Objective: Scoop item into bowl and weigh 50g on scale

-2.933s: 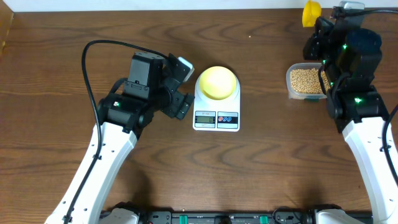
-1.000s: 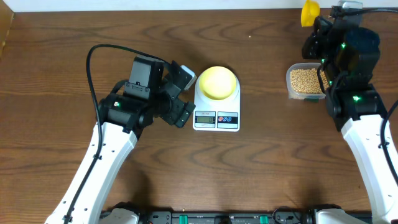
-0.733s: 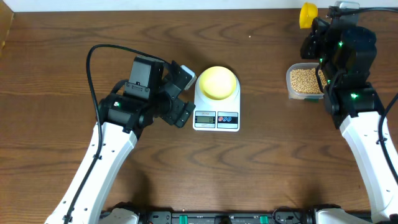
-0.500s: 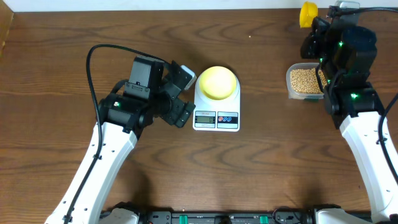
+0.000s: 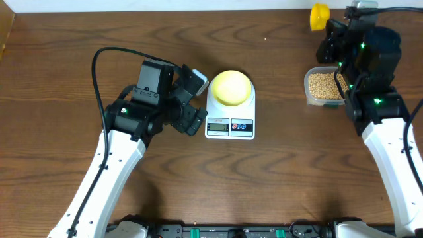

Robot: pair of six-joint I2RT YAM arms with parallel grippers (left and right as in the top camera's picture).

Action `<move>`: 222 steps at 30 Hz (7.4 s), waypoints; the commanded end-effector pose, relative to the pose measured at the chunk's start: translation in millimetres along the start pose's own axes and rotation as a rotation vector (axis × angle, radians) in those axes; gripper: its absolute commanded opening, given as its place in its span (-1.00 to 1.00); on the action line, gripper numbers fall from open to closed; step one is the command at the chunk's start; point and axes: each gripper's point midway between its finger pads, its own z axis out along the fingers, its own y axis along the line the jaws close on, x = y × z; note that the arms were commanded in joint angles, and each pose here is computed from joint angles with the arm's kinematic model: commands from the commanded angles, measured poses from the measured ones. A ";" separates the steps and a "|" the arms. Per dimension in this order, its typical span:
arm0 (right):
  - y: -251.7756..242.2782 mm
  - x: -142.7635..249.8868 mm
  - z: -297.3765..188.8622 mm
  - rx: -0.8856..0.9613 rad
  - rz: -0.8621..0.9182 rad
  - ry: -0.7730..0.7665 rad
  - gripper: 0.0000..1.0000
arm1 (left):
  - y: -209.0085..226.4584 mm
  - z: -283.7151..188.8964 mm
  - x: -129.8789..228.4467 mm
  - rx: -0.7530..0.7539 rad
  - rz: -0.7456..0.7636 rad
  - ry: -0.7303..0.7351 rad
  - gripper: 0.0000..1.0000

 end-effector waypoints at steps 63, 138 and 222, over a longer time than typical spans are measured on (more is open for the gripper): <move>-84.4 98.3 -12.5 0.294 -0.042 0.676 -0.97 | -3.6 1.2 3.9 0.018 0.015 0.004 0.78; -88.7 182.4 11.9 0.208 -0.074 0.702 -0.98 | -3.6 1.2 4.0 0.018 0.014 0.004 0.78; -59.5 186.6 14.0 0.067 -0.014 0.712 -0.98 | -3.6 1.2 3.9 0.018 0.015 0.004 0.78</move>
